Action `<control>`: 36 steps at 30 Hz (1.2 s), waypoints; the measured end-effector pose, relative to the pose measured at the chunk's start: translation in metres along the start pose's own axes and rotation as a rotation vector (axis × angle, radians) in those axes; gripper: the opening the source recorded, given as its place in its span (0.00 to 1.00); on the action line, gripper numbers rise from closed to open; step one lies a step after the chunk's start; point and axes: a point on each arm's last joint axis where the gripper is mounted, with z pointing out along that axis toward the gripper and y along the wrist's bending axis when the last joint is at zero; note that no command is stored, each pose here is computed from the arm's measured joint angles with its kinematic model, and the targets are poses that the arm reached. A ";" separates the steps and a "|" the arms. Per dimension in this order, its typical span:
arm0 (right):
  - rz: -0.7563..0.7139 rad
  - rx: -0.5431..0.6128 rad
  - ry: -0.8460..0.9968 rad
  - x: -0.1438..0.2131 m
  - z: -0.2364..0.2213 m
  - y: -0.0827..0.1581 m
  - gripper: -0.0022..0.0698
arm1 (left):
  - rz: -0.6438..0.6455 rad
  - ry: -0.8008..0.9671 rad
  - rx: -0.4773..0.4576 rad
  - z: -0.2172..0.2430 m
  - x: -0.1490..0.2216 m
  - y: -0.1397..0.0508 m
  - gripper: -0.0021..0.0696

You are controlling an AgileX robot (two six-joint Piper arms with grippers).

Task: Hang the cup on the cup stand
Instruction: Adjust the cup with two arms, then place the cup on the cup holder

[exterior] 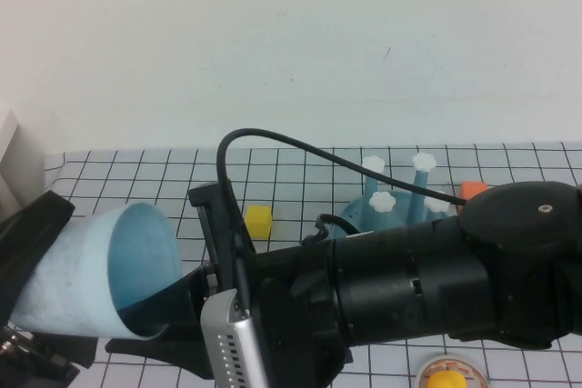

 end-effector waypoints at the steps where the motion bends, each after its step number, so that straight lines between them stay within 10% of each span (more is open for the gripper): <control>1: 0.008 0.001 0.002 0.000 0.000 0.000 0.13 | 0.034 0.000 0.000 0.000 0.000 0.000 0.83; 9: 0.142 0.060 0.125 0.010 -0.003 -0.005 0.69 | 0.368 -0.059 -0.035 0.009 -0.006 -0.014 0.82; 17: 0.204 0.306 0.263 -0.016 -0.053 -0.034 0.77 | 0.949 -0.104 -0.055 0.037 -0.015 -0.051 0.82; 21: 0.203 0.490 0.397 -0.028 -0.098 -0.042 0.67 | 1.211 -0.101 -0.085 0.066 -0.028 -0.065 0.82; 28: 0.304 0.800 0.586 -0.044 -0.180 -0.030 0.11 | 1.592 0.026 0.088 0.135 -0.052 -0.056 0.82; 36: 0.537 0.945 0.536 -0.042 -0.223 0.018 0.03 | 1.701 0.258 0.072 0.231 -0.057 0.025 0.81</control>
